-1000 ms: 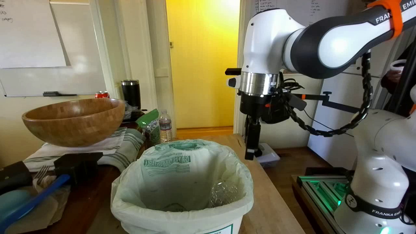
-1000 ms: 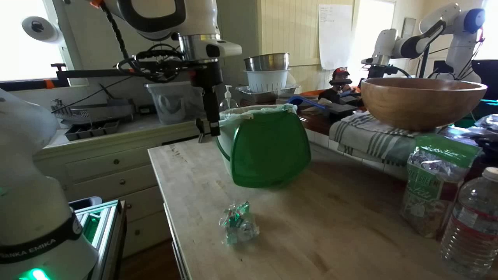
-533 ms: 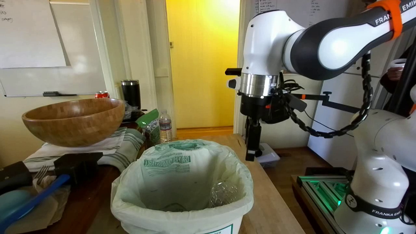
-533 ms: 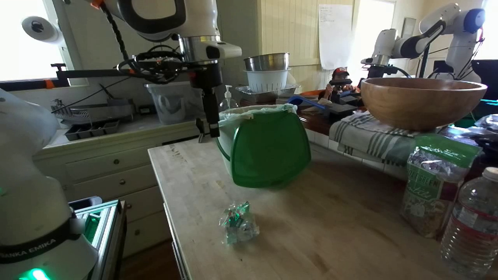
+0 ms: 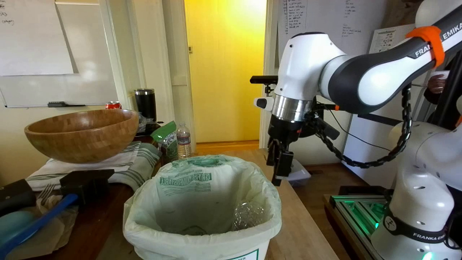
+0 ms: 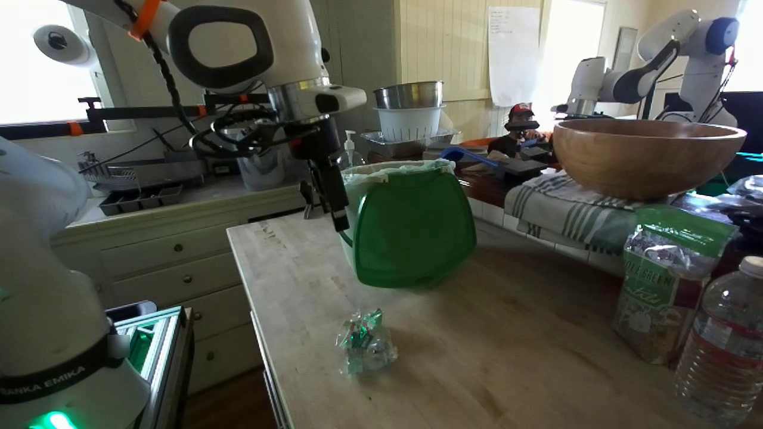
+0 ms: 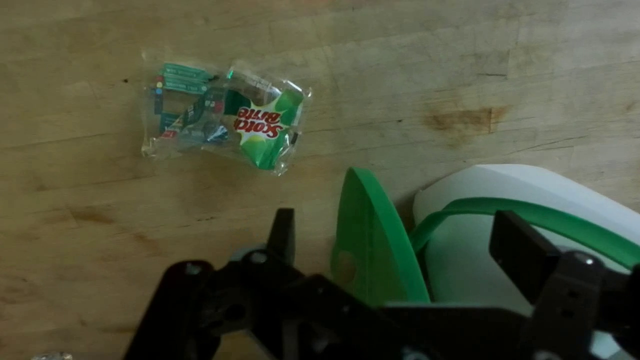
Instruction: Close the lid of the bin
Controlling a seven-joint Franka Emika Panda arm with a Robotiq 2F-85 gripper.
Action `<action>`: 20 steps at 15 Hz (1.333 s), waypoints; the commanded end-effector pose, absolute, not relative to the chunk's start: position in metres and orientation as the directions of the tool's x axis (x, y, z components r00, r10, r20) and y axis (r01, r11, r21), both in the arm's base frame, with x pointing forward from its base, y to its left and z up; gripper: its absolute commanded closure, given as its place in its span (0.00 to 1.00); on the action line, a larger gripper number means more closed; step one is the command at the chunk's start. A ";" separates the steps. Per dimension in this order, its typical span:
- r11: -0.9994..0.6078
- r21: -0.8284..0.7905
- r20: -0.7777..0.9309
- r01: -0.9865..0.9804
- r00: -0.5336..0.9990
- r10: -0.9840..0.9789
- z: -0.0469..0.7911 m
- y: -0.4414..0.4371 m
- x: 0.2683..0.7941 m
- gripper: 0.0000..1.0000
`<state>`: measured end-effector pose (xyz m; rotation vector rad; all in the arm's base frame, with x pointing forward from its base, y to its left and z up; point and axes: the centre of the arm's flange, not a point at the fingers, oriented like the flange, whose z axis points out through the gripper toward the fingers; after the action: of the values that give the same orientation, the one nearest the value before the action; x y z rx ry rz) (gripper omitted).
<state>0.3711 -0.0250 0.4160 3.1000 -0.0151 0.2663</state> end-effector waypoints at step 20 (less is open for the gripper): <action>-0.999 -0.028 0.339 0.031 0.940 0.020 0.364 -0.046 0.376 0.00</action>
<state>0.3929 -0.0476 0.3891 3.1074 0.0304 0.5529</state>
